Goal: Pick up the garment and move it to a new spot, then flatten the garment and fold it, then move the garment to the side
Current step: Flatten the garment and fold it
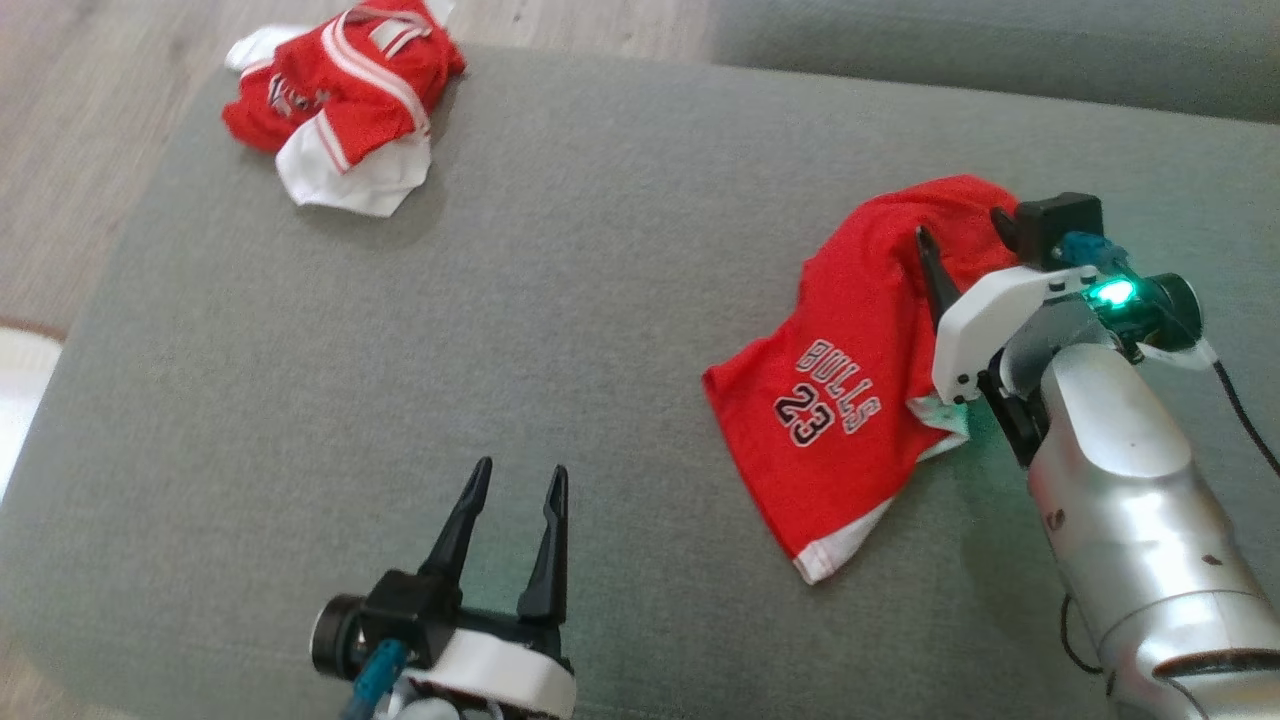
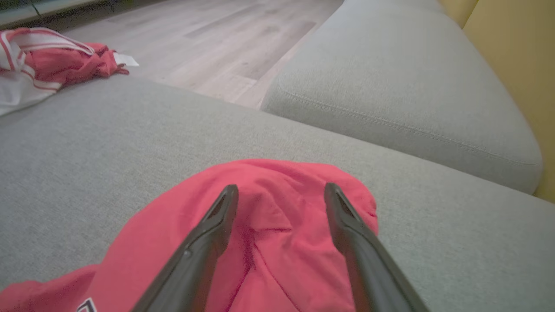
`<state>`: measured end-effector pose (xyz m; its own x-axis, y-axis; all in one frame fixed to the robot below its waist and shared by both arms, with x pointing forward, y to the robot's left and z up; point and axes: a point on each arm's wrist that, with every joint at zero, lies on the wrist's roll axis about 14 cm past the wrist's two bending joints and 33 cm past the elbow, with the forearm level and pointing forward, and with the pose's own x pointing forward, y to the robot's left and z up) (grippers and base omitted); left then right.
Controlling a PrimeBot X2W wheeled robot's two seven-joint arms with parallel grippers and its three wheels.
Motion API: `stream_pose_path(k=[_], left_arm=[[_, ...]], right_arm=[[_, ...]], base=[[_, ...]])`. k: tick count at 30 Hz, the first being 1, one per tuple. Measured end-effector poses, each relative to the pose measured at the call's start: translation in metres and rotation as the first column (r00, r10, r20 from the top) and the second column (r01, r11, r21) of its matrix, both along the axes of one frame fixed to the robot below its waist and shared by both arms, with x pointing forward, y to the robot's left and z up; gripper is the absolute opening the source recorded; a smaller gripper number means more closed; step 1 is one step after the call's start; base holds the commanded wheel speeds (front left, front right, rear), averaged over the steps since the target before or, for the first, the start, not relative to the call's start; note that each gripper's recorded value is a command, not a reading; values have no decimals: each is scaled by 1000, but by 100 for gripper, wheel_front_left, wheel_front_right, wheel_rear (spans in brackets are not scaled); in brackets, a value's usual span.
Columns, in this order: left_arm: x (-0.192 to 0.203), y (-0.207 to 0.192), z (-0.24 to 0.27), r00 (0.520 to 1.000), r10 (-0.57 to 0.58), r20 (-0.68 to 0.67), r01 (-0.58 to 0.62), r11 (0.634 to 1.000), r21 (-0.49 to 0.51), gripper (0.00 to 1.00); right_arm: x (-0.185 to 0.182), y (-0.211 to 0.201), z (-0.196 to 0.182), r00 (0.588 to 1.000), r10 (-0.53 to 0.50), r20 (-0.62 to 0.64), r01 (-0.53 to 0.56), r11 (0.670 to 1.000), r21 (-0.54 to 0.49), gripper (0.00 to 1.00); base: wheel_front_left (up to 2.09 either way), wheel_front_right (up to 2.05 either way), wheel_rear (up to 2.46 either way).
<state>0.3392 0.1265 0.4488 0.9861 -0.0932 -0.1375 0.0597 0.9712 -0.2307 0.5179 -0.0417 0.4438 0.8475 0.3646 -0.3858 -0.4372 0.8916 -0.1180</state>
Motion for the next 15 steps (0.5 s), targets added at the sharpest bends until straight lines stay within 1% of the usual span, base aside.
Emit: stream_pose_path(k=[5, 7, 12, 13, 15], left_arm=[[-9, -12, 2, 999, -37, 8, 37, 999, -8, 100], [-13, -16, 2, 999, -50, 11, 50, 999, -10, 100], [-18, -25, 8, 996, -82, 30, 83, 997, -8, 100], [-20, -28, 11, 995, -93, 40, 93, 996, -8, 100], [-21, -29, 13, 994, -99, 45, 100, 995, -7, 100]], right_arm=[[-5, -19, 29, 993, -47, 106, 41, 998, 53, 100], [-15, -29, 31, 990, -71, 124, 63, 995, 71, 100], [-56, -50, 7, 988, -123, 94, 112, 987, 114, 100], [-76, -52, -4, 990, -123, 75, 112, 985, 129, 100], [-96, -46, -14, 993, -106, 48, 97, 983, 153, 100]], base=[[0, 0, 0], [0, 0, 0], [0, 0, 0], [0, 0, 0], [0, 0, 0]])
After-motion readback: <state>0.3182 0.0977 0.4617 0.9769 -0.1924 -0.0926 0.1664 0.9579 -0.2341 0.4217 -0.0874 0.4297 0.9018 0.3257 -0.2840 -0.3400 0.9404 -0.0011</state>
